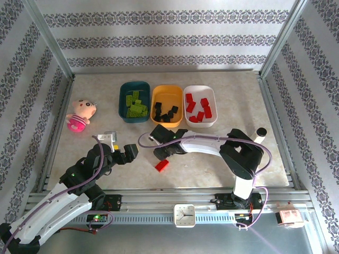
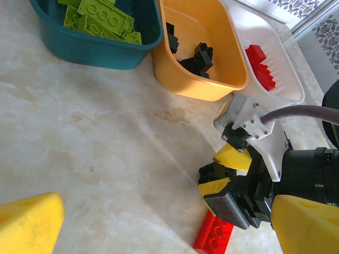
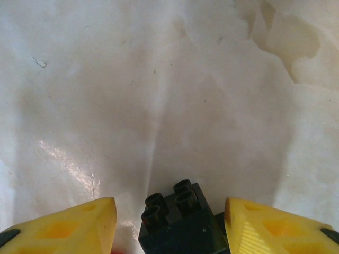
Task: Sort the legos into containers by color
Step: Pick up the lego from the center of the table.
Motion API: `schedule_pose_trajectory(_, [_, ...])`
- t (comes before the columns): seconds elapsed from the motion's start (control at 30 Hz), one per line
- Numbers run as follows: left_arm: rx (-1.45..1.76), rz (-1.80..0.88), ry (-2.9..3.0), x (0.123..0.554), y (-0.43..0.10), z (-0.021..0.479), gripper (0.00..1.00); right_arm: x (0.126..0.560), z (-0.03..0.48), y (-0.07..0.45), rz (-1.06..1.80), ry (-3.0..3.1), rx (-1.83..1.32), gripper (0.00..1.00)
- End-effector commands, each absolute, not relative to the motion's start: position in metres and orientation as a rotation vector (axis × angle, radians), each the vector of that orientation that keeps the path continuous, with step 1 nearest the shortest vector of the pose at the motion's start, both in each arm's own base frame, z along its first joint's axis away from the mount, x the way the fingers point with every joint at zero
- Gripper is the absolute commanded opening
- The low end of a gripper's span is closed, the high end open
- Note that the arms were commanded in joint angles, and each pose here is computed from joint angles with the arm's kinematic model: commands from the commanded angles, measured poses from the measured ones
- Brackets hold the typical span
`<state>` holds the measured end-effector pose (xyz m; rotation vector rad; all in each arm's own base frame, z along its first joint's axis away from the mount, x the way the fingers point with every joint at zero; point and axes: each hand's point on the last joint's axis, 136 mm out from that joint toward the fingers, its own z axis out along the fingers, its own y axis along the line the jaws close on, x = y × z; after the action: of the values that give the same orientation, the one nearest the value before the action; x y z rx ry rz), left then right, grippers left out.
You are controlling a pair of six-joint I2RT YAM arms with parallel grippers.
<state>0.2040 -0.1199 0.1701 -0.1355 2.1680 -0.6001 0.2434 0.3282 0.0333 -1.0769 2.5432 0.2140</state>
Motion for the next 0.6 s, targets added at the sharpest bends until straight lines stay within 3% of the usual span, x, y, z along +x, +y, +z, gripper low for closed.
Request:
schedule_pose_trajectory(0.0, [-0.164, -0.554, 2.193, 0.203, -0.111, 0.162, 1.00, 0.242, 0.029, 0.325, 0.146, 2.549, -1.126, 0.51])
schedule_pose_trajectory(0.23, [-0.159, -0.543, 2.195, 0.202, -0.110, 0.163, 1.00, 0.246, 0.054, 0.336, 0.256, 2.468, -1.065, 0.32])
schedule_pose_trajectory(0.43, [-0.146, -0.551, 2.205, 0.202, -0.113, 0.160, 1.00, 0.262, 0.128, 0.344, 0.455, 2.297, -0.887, 0.28])
schedule_pose_trajectory(0.57, [-0.098, -0.601, 2.216, 0.202, -0.124, 0.157, 1.00, 0.307, 0.157, 0.325, 0.484, 2.267, -0.665, 0.28])
